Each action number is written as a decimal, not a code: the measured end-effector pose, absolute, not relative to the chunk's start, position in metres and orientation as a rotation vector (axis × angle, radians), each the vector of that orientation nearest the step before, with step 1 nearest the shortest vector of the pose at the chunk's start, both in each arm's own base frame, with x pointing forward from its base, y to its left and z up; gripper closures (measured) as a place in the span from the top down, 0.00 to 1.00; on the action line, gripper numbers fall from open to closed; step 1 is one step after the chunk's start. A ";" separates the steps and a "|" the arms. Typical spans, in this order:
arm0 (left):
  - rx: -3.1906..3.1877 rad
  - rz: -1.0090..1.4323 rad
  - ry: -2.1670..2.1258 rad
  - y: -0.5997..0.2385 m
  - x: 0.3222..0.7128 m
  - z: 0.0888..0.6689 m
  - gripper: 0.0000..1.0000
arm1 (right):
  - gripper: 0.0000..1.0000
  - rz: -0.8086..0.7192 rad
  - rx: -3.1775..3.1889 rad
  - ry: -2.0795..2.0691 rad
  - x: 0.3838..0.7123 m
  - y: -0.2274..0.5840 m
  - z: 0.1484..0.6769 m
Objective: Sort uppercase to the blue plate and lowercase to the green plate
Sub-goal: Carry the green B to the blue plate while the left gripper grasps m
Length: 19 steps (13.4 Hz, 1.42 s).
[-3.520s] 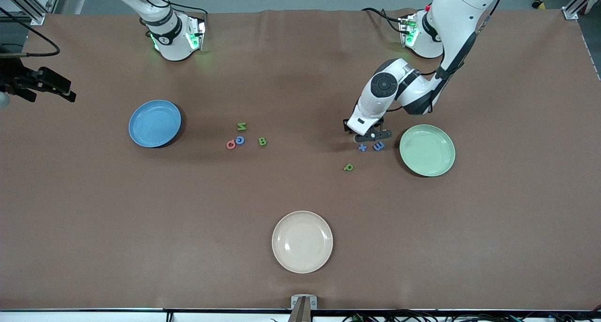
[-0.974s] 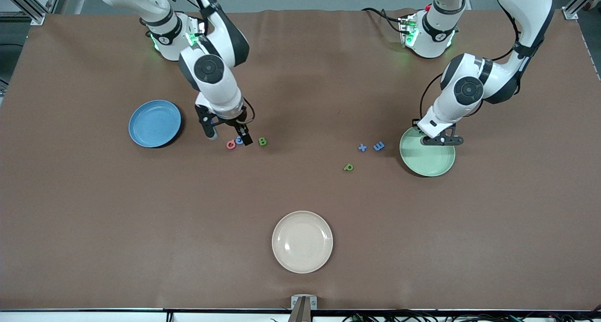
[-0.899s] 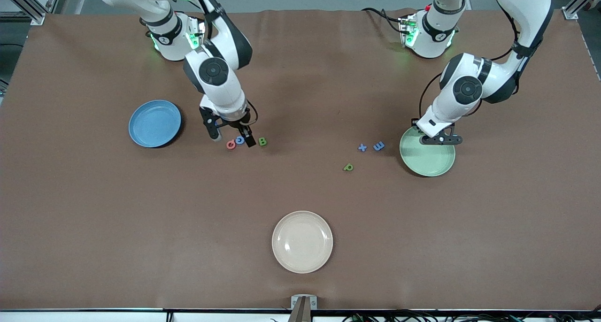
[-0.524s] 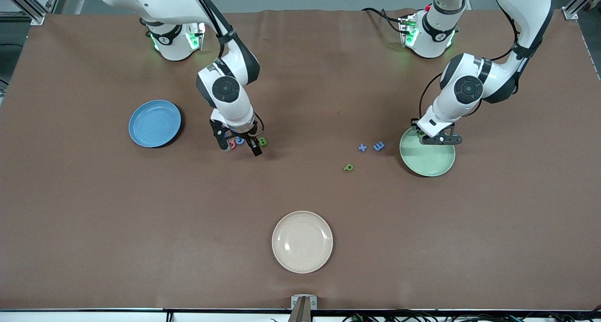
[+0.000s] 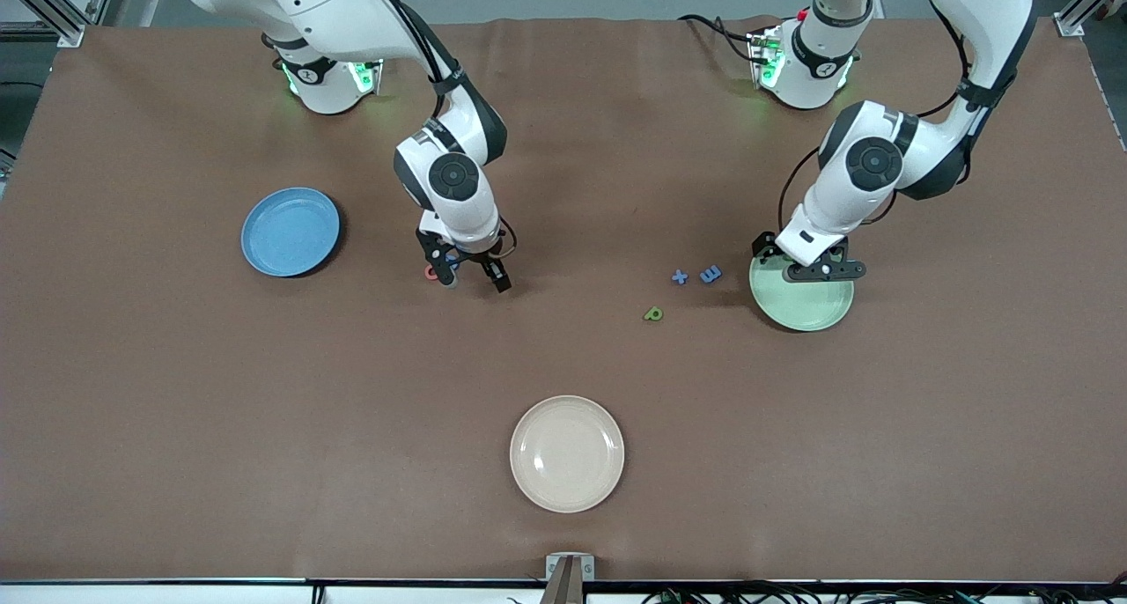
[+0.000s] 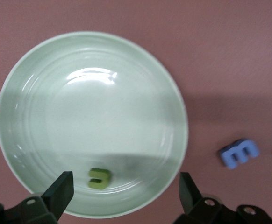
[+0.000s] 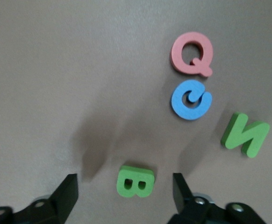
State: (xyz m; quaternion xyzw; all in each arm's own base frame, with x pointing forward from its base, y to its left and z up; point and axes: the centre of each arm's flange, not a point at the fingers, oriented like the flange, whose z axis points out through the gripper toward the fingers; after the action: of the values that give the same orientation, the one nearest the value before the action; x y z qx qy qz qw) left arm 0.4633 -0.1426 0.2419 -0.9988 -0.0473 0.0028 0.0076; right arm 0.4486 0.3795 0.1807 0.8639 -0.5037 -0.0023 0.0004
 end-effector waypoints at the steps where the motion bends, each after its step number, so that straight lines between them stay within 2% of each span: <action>1: -3.124 -0.013 -0.287 -0.155 0.466 0.248 1.00 | 0.86 -0.009 2.714 -1.576 0.447 0.381 0.179; 4: -3.095 -0.019 -0.786 -0.193 0.475 0.258 1.00 | 0.74 -0.014 2.713 -1.554 0.446 0.379 0.174; 5: -3.080 0.005 -0.914 -0.204 0.478 0.256 1.00 | 0.74 -0.013 2.716 -1.551 0.446 0.379 0.172; 7: -3.059 0.078 -1.059 -0.225 0.478 0.246 1.00 | 0.54 -0.011 2.717 -1.552 0.448 0.380 0.175; 8: -3.056 0.118 -1.079 -0.233 0.475 0.238 1.00 | 0.53 -0.011 2.717 -1.551 0.448 0.380 0.175; 10: -3.060 0.176 -1.059 -0.244 0.468 0.225 1.00 | 0.38 -0.017 2.719 -1.533 0.448 0.380 0.179; 13: -3.037 0.178 -1.038 -0.247 0.462 0.208 0.96 | 0.36 -0.060 2.700 -1.415 0.450 0.369 0.180; 14: -3.020 0.166 -1.045 -0.246 0.461 0.202 0.92 | 0.36 -0.089 2.683 -1.362 0.453 0.358 0.186; 17: -2.984 0.145 -1.084 -0.240 0.464 0.187 0.89 | 0.36 -0.182 2.688 -1.211 0.467 0.318 0.242; 19: -2.984 0.148 -1.092 -0.240 0.467 0.182 0.87 | 0.36 -0.220 2.749 -1.110 0.466 0.275 0.279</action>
State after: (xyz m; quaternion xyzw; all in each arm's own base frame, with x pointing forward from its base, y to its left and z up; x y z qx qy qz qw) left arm 0.4671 -0.2404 0.1824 -0.9378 -0.3434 0.0466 -0.0196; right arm 0.4659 0.2749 0.2791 0.9214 -0.3721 -0.0737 0.0845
